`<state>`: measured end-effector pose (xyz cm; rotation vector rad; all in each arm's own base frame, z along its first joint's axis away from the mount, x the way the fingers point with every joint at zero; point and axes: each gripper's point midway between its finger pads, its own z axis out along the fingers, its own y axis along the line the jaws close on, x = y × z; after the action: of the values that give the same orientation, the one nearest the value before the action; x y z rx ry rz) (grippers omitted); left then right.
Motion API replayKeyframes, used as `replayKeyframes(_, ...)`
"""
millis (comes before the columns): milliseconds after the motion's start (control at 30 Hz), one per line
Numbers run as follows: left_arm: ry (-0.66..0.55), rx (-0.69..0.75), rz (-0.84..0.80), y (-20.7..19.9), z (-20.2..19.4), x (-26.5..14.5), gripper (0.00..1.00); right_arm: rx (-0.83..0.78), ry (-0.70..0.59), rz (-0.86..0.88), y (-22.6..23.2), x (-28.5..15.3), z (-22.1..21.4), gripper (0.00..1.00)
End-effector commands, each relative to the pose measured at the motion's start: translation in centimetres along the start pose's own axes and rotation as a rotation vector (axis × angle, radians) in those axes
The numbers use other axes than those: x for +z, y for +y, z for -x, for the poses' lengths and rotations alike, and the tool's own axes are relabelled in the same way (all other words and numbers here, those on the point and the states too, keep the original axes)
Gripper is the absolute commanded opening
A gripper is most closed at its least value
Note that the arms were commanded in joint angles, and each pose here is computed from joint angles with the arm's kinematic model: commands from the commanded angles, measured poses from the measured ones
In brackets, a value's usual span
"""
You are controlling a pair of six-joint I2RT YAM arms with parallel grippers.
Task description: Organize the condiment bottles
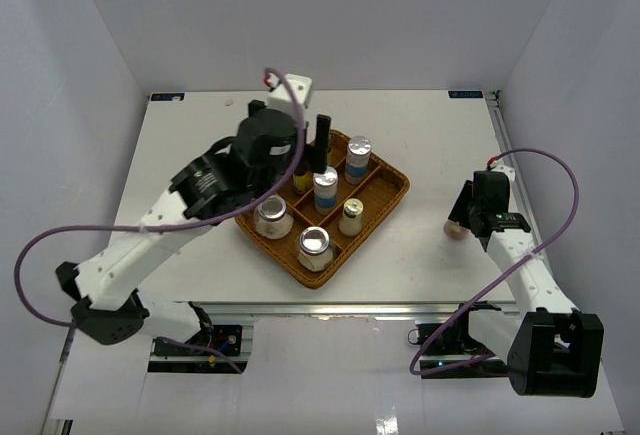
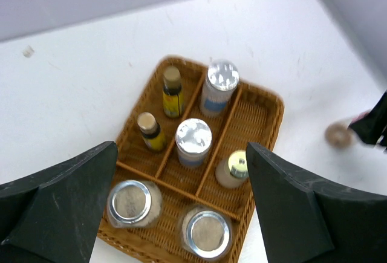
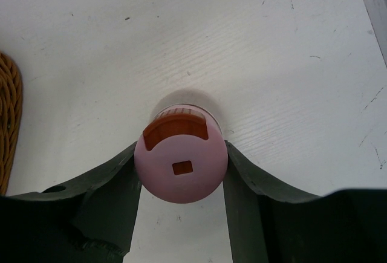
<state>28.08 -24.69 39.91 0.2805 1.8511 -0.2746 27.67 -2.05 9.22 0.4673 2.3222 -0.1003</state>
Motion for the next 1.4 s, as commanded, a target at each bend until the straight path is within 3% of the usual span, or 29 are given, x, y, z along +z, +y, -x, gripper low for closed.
replayKeyframes(0, -0.109, -0.077, 0.076, 3.6, 2.3, -3.3, 0.98, -0.003, -0.097, 0.05, 1.0, -1.1, 3.5, 0.37)
replayKeyframes(33, -0.13, -0.09, 0.074, 4.1, 2.5, -4.1, 0.98, -0.01, -0.103, 0.065, 1.4, -1.4, 3.9, 0.34)
replayKeyframes(133, -0.161, -0.112, 0.082, 5.3, 2.4, -5.4, 0.98, -0.019, -0.126, 0.096, 2.2, -2.6, 5.6, 0.09)
replayKeyframes(167, -0.17, -0.119, 0.089, 5.7, 2.3, -5.7, 0.98, -0.026, -0.143, 0.116, 2.7, -3.1, 6.4, 0.08)
replayKeyframes(400, -0.162, -0.122, 0.093, 6.1, 1.1, -5.8, 0.98, -0.185, -0.237, 0.232, 9.1, -7.2, 9.6, 0.08)
replayKeyframes(733, -0.166, -0.1, 0.083, 6.3, 0.4, -6.1, 0.98, -0.286, -0.22, 0.488, 19.5, -7.9, 8.0, 0.08)
replayKeyframes(1100, -0.2, -0.131, 0.097, 7.3, 0.2, -6.9, 0.98, -0.361, -0.142, 0.552, 23.3, -5.3, 3.6, 0.08)
replayKeyframes(1367, -0.198, -0.143, 0.126, 7.7, -0.1, -6.7, 0.98, -0.395, -0.093, 0.514, 23.2, -3.2, 0.7, 0.08)
